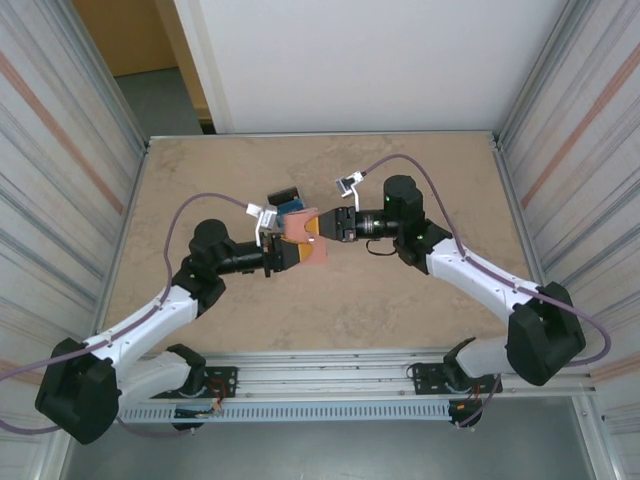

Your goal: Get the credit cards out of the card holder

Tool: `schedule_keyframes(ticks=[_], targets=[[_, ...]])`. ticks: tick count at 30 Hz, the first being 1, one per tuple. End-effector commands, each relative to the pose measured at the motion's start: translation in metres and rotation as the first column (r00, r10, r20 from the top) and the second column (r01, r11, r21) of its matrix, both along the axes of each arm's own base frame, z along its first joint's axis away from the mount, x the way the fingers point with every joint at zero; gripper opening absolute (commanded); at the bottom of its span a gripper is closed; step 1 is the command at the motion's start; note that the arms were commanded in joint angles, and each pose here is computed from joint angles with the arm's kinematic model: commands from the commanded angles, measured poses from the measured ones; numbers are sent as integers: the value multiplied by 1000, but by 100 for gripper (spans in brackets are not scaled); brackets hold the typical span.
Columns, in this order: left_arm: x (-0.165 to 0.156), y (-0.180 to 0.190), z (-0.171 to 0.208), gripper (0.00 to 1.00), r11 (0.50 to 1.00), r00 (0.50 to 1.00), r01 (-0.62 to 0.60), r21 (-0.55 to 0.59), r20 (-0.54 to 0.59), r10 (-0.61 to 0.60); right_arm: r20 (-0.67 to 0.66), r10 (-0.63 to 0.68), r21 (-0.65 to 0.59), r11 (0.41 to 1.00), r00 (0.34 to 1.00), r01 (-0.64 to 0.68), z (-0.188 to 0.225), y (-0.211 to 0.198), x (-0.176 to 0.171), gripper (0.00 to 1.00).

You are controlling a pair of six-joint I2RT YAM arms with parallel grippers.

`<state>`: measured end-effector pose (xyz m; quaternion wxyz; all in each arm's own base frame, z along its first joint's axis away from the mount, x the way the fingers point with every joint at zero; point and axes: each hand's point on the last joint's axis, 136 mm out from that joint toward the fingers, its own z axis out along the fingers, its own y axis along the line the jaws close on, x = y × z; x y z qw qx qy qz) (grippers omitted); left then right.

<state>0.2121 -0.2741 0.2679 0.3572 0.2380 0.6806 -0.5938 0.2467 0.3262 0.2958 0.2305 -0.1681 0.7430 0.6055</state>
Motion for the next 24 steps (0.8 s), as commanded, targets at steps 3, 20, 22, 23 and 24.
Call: schedule_keyframes(ticks=[3,20,22,23,24], targets=[[-4,-1,14,1,1000,998,13,-10,69,-12,103,-88,-70,993,991,96,10,-17,2,51],[-37,-14,27,0,974,972,226,-16,68,-224,304,40,-77,997,952,-18,25,-13,-13,52],[-37,-17,26,0,972,971,233,-12,63,-232,300,55,-71,997,952,-35,25,-10,-13,44],[-37,-17,26,0,973,972,231,-12,59,-230,299,61,-68,997,952,-42,26,-9,-14,36],[-35,-17,25,0,975,974,223,-10,52,-222,298,61,-67,997,953,-43,26,-8,-14,28]])
